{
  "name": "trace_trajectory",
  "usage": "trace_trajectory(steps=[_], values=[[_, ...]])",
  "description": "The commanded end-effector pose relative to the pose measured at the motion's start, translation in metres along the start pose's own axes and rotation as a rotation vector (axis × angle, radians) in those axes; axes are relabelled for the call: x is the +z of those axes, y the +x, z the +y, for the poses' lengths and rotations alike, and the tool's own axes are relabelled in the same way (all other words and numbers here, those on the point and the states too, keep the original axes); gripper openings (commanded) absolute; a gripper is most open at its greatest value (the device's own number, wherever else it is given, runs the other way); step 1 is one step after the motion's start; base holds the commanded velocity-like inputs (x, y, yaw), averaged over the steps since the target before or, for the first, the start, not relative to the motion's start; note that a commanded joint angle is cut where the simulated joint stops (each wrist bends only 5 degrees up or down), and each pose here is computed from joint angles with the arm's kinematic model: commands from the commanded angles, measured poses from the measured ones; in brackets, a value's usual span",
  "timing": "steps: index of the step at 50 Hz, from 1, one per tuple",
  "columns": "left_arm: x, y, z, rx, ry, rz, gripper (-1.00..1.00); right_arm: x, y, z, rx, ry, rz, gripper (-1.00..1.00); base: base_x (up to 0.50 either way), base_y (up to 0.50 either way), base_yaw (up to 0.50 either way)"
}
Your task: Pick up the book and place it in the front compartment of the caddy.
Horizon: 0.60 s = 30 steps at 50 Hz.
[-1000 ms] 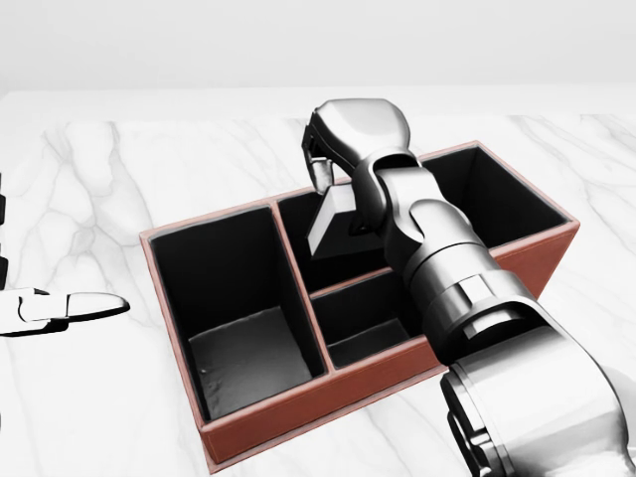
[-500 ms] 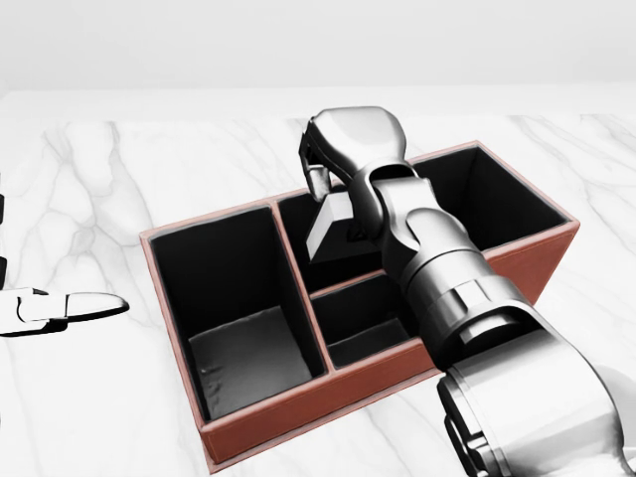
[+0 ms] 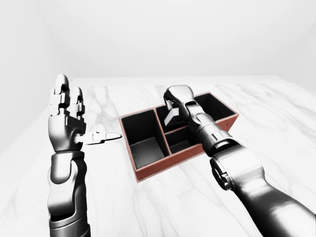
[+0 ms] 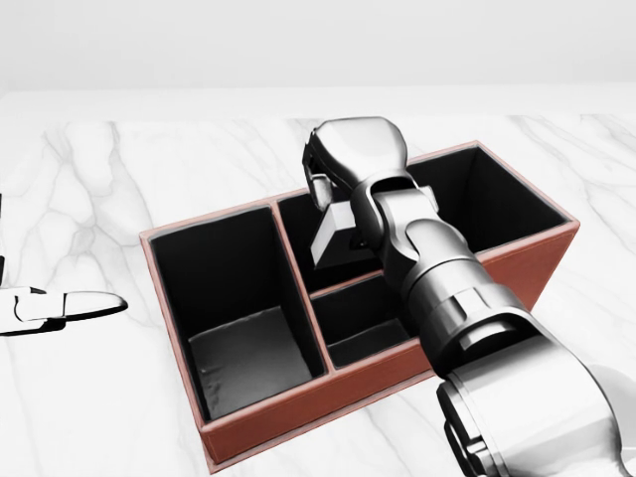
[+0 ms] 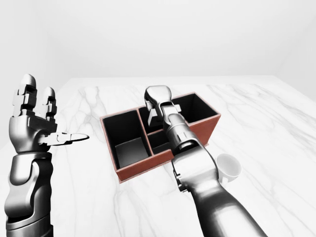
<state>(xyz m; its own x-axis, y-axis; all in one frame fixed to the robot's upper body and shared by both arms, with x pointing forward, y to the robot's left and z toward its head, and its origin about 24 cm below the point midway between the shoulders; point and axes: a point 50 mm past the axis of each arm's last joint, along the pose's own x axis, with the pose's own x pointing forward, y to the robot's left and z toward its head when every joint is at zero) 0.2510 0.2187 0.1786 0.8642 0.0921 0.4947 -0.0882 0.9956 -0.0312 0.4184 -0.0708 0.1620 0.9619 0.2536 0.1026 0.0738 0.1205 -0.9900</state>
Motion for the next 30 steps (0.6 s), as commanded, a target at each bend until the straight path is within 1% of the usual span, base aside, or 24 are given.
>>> trace_trajectory(steps=[1, 30], values=[[-0.0011, 0.0003, -0.0002, 0.0, -0.001, 0.004, 1.0, 0.0021, 0.0009, -0.0048, -0.05, -0.034, -0.014, -1.0, 0.0, 0.0, 0.0], [-0.0003, -0.0005, 0.0002, 0.001, 0.0, 0.002, 1.0, 0.0034, 0.0, -0.0023, -0.054, -0.048, -0.021, -1.0, 0.0, 0.0, 0.0]])
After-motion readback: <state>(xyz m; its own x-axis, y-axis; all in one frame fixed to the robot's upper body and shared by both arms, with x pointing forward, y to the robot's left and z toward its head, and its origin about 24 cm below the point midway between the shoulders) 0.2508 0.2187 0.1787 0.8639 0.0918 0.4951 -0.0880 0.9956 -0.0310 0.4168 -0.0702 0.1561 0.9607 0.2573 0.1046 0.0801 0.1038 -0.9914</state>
